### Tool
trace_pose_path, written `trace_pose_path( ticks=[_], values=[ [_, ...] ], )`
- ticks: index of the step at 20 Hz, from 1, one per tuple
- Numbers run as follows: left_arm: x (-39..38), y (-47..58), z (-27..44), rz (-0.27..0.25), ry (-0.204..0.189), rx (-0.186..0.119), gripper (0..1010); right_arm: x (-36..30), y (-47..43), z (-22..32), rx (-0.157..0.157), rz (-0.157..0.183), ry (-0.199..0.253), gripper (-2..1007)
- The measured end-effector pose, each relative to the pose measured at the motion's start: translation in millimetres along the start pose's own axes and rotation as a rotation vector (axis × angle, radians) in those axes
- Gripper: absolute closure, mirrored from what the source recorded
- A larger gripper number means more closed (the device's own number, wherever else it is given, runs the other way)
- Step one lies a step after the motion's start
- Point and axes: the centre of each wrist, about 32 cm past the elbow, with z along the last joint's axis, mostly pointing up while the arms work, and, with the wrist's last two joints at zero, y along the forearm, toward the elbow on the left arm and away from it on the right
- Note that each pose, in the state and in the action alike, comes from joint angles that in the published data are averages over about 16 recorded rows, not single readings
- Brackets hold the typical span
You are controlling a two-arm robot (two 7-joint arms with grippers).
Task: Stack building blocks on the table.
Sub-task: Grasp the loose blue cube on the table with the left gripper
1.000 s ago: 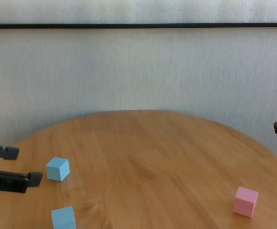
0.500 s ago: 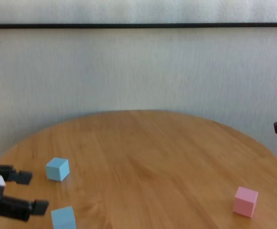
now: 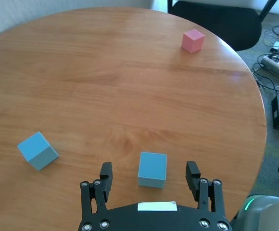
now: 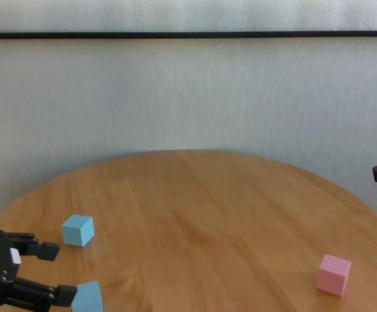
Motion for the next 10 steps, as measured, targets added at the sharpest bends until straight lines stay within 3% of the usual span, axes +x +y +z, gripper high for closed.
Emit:
trace_pose_path(
  ticks=[10],
  values=[
    [3.5, -9.7, -2.8, -0.028, -0.015, 0.013, 11, 0.0, 0.0, 0.0, 0.0, 0.0, 0.0, 0]
  ],
)
